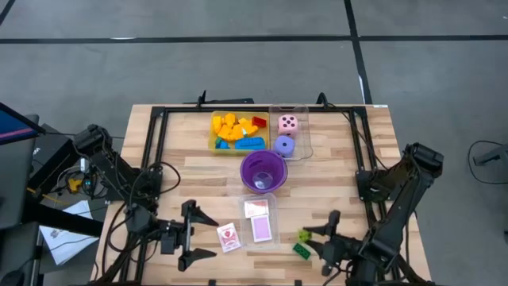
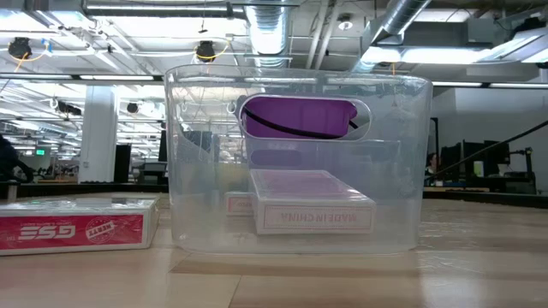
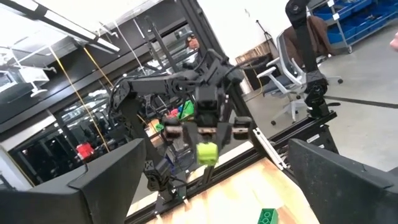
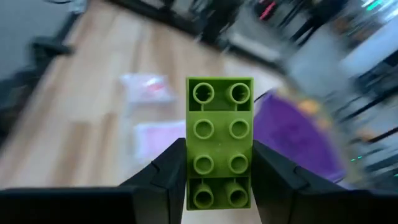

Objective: Pick & Place Toys
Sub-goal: Put the light green game piece into the yellow bin

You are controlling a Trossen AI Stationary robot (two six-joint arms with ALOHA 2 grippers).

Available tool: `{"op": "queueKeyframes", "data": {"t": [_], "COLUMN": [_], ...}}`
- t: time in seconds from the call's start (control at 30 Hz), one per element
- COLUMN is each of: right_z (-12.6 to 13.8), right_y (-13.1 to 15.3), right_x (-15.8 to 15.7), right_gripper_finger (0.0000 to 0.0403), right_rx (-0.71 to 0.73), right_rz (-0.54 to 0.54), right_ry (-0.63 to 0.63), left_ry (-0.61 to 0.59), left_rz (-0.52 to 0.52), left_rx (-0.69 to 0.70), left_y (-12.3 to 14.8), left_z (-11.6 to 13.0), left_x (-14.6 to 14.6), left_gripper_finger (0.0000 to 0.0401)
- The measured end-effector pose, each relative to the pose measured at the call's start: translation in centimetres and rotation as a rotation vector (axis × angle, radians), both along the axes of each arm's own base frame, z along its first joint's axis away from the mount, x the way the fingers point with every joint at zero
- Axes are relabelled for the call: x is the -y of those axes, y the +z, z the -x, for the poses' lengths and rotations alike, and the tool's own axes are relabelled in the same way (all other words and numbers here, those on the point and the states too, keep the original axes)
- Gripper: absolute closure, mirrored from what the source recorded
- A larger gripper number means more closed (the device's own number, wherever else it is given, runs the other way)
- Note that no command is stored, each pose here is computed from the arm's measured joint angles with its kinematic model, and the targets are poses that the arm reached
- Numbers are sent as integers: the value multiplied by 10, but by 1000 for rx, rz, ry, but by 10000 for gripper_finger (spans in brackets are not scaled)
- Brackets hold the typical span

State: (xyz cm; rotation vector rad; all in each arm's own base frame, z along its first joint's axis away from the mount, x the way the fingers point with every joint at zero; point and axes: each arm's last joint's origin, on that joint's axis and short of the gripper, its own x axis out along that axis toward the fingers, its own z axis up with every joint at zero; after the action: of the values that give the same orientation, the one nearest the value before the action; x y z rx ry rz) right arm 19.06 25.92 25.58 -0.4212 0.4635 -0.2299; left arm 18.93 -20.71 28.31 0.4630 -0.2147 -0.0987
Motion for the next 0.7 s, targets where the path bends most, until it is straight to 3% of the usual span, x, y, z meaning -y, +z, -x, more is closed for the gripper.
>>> {"op": "queueKeyframes", "data": {"t": [0.2,0.27,0.53,0.7], "right_z": [-28,-37,-76,-92], "right_y": [18,22,25,9], "right_x": [17,24,36,31], "right_gripper_finger": [271,271,271,271], "right_rx": [41,61,91,56], "right_rz": [238,286,319,396], "right_ry": [-84,-131,-215,-210], "left_ry": [32,44,100,150], "left_rz": [9,55,315,436], "left_rx": [1,8,6,-8], "left_y": [0,2,1,-7], "left_z": [-6,-11,-38,-55], "left_x": [-6,-11,-40,-55], "left_gripper_finger": [14,15,37,54]}}
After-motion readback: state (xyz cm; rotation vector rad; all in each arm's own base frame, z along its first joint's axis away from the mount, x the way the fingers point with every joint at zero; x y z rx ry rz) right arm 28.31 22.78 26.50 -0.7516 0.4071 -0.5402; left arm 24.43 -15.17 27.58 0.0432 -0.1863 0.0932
